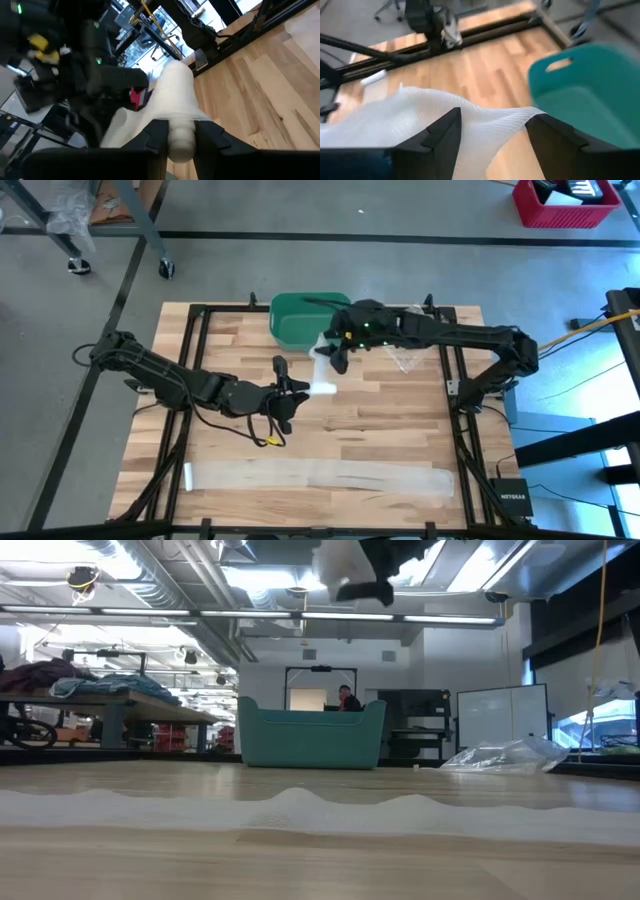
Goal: Roll bandage
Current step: Roll the top white bandage
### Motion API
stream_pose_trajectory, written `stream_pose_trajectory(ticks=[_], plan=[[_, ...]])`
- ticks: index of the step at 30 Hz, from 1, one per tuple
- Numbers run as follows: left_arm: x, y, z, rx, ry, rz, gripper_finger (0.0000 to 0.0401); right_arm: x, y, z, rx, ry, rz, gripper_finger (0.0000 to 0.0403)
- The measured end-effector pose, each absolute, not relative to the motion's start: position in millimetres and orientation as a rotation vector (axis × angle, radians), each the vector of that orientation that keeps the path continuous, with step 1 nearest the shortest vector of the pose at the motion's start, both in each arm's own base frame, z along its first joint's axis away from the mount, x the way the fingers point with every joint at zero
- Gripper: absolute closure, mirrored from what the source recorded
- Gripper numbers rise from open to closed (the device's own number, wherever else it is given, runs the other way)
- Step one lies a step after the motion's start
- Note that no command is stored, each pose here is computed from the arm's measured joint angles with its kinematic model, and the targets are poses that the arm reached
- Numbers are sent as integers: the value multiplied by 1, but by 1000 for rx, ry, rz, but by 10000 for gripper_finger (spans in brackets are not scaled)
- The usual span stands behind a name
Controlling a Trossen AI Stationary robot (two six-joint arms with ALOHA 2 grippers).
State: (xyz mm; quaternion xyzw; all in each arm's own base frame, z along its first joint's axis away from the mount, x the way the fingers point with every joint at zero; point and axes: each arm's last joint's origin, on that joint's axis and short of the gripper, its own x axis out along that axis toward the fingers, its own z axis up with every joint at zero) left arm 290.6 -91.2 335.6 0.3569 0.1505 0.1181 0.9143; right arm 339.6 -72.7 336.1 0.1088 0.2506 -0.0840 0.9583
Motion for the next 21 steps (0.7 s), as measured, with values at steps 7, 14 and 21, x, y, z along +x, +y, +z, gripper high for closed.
stream_pose_trajectory(ticks=[7, 14, 21], plan=[[290, -91, 335, 740, 315, 234, 347, 342, -73, 333, 262, 556, -91, 178], [290, -91, 334, 737, 321, 233, 347, 341, -72, 352, 257, 536, -90, 178], [290, -91, 333, 735, 328, 232, 347, 340, -71, 372, 341, 498, -88, 178]])
